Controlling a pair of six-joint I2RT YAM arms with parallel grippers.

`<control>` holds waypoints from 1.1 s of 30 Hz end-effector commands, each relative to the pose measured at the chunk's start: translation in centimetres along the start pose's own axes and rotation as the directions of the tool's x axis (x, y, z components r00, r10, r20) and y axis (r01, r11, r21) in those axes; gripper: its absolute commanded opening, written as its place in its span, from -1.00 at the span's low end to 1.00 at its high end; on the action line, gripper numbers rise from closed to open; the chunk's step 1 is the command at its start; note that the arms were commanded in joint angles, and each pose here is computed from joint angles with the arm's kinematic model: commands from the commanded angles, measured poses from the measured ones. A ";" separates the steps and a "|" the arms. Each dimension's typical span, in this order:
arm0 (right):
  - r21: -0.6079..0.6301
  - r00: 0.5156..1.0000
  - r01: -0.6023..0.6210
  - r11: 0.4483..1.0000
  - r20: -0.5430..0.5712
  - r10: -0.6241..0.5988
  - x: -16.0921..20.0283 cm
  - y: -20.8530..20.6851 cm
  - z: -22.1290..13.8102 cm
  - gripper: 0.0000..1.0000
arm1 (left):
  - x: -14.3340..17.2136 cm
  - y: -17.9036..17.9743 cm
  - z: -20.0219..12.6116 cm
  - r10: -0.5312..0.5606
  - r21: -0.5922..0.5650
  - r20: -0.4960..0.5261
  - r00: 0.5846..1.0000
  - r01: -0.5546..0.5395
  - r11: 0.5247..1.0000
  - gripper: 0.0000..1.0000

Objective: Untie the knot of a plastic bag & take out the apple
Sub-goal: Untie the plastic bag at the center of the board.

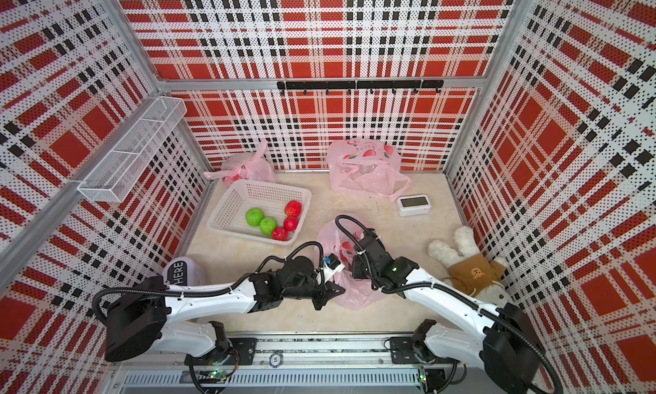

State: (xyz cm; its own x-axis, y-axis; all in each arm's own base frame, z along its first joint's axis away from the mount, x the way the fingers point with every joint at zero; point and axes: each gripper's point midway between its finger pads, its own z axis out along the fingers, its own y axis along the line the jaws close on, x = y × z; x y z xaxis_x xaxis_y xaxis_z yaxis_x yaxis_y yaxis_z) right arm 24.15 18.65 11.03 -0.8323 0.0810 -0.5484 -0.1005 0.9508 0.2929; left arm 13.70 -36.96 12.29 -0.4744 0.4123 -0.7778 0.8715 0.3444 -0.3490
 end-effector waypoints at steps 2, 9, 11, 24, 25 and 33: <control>0.050 0.998 0.004 0.999 0.066 -0.008 -2.1 -1.7 0.1 -0.58 | 1.5 -1.1 0.6 0.067 0.020 -0.046 0.997 -0.066 0.998 -1.00; 0.040 0.998 0.008 0.999 0.055 -0.011 -3.0 -2.7 1.2 -1.00 | 6.1 0.0 2.4 0.098 -0.001 -0.197 0.975 -0.100 0.995 -1.00; 0.056 0.999 0.005 0.998 0.034 -0.007 -2.7 -3.7 1.9 -1.00 | 7.4 0.6 2.9 0.099 -0.012 -0.241 0.965 -0.105 0.994 -1.00; 0.139 0.986 0.019 0.990 -0.168 0.005 4.4 -8.3 6.6 -1.00 | 9.3 3.9 3.3 -0.016 -0.075 -0.276 0.961 -0.005 0.997 -0.79; 0.146 0.987 0.018 0.989 -0.163 0.006 4.2 -8.4 6.7 -1.00 | 8.9 4.2 3.1 -0.031 -0.075 -0.258 0.966 0.012 0.997 -0.76; 0.066 0.995 0.051 0.997 -0.091 -0.045 0.6 -4.8 5.1 0.08 | 3.4 4.0 1.0 -0.038 -0.061 -0.122 0.992 0.031 0.998 -0.18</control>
State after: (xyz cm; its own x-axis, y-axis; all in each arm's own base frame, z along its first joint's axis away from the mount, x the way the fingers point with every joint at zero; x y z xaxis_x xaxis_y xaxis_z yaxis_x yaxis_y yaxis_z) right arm 26.18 14.14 2.68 -0.9048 0.0293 -0.4247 -0.0498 0.9835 0.1741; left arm 15.40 -34.14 4.79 -0.5378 0.5455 -0.6429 0.8372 0.4354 -0.3309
